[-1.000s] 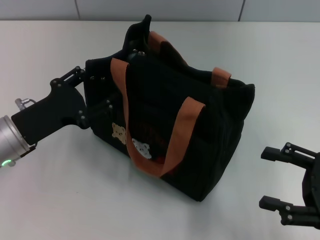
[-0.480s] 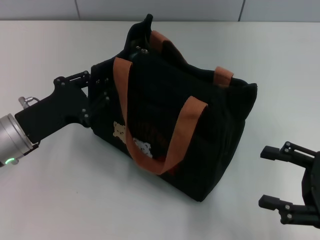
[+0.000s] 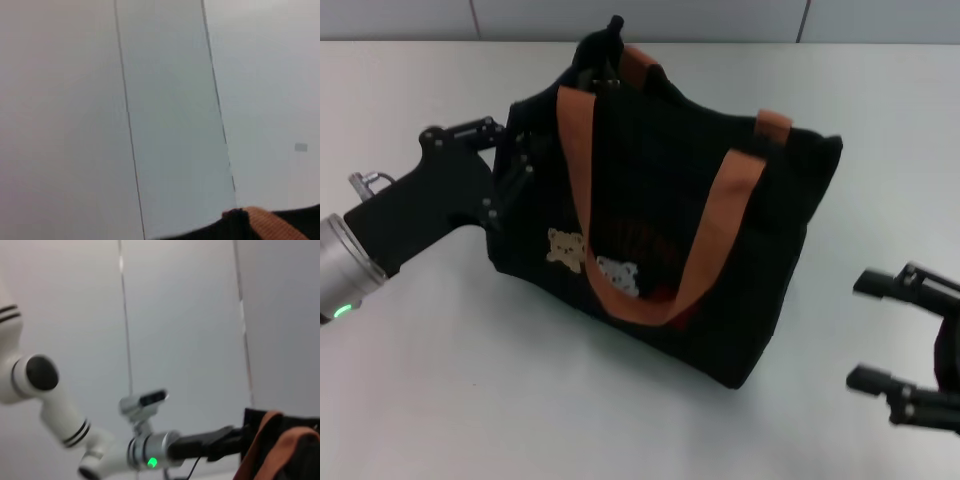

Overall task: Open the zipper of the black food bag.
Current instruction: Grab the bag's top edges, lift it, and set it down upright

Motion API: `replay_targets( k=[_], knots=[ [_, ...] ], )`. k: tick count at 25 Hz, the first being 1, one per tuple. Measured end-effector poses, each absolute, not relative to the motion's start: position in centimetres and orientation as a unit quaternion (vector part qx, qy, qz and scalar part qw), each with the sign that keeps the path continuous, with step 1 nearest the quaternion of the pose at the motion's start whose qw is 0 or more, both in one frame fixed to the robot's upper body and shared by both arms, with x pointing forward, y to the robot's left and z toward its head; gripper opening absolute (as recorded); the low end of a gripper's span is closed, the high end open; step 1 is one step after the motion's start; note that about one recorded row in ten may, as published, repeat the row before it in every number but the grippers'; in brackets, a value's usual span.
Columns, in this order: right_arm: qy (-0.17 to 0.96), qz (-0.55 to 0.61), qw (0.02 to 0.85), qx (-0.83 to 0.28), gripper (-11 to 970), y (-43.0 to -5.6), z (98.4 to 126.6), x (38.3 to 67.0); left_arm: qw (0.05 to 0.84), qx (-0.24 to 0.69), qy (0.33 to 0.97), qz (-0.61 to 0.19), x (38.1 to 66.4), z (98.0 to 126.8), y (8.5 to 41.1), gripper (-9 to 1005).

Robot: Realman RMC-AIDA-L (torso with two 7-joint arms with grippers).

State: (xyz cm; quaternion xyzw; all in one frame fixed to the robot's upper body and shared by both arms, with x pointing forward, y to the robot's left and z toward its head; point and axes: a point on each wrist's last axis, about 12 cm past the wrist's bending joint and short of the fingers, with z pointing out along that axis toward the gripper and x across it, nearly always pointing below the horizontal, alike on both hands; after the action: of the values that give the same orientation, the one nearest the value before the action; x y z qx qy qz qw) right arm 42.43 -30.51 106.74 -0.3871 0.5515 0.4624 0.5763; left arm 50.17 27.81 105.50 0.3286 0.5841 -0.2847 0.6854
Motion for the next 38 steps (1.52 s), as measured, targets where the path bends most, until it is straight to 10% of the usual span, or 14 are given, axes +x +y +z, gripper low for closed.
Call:
replay_targets(
  k=[13,29,38],
  knots=[
    [0.489,0.434,0.722,-0.226,832,-31.0,108.9,45.0,0.742,0.416,0.461,-0.252,53.0,109.6,26.2,212],
    [0.552,0.483,0.604,-0.312,831,-24.2,110.3,53.5,0.767,0.459,0.391,-0.22,53.0,110.8,25.8,202],
    [0.601,0.504,0.489,-0.383,831,-21.3,108.3,52.7,0.788,0.468,0.338,-0.212,52.7,111.9,25.9,200]
  ],
)
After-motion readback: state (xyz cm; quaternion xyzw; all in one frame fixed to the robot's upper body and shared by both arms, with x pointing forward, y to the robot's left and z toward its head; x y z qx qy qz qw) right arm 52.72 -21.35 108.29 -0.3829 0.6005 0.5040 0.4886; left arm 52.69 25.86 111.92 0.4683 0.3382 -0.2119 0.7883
